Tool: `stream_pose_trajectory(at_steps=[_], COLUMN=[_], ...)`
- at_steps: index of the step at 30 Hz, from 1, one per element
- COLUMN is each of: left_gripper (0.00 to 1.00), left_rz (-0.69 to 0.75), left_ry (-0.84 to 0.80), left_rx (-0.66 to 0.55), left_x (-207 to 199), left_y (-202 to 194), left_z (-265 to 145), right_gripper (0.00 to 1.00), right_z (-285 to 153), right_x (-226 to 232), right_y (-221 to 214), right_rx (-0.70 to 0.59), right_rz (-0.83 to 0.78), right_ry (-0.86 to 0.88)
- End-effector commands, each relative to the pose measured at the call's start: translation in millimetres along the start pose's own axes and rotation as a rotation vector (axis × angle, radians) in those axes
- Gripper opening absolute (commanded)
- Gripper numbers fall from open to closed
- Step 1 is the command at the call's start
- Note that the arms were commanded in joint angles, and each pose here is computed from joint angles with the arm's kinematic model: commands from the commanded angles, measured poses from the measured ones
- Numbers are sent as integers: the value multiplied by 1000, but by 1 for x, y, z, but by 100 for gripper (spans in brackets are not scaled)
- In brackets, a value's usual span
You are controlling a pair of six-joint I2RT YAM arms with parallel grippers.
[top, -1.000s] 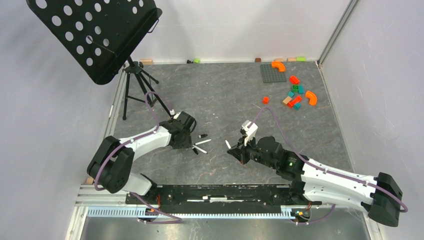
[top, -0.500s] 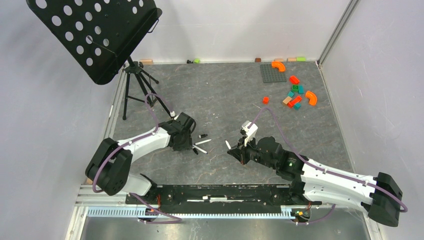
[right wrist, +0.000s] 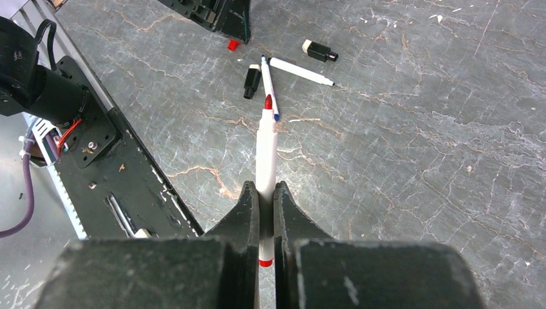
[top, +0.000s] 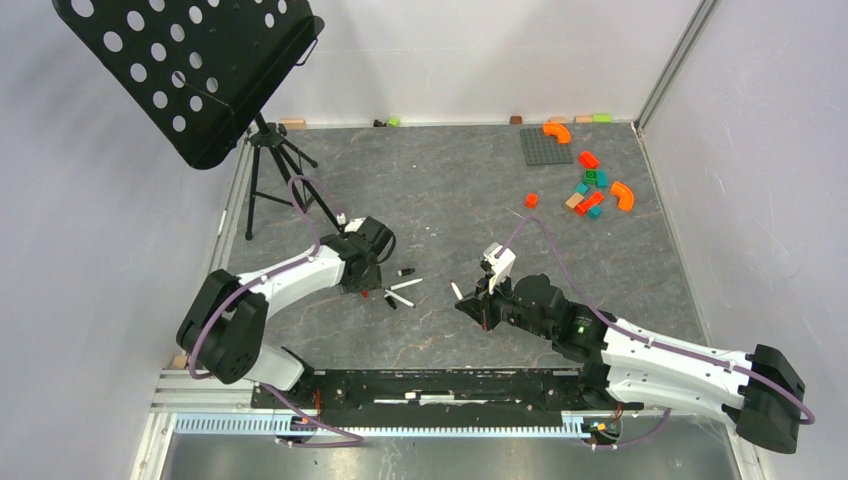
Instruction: Insert the pens into the pen caps
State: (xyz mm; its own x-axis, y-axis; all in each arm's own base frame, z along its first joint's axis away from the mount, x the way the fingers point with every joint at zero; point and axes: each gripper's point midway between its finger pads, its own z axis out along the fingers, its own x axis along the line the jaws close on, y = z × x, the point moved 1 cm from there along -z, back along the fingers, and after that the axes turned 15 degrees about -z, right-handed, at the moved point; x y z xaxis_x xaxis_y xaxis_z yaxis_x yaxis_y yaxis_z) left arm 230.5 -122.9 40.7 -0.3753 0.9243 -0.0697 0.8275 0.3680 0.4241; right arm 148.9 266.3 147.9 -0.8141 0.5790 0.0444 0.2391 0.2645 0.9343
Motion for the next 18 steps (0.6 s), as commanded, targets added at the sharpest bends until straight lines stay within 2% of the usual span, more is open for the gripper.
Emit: stream_pose_trajectory(at_steps=[1,6,18], left_gripper=[52,45,39], left_rz=[-67,-77,-107], left_ry=[37,64,68], left_rx=[-58,-75,-68], left_x=[-7,-5,-2], left_y=[15,18,15], left_z=[4,9,22], right_gripper=[0,0,0], right_z=[0,-1,-2], right_x=[1,1,1], right_y=[7,5,8], right_rx=[-39,-40,-43], right_rz=[10,11,8], right_ry=[8,5,9])
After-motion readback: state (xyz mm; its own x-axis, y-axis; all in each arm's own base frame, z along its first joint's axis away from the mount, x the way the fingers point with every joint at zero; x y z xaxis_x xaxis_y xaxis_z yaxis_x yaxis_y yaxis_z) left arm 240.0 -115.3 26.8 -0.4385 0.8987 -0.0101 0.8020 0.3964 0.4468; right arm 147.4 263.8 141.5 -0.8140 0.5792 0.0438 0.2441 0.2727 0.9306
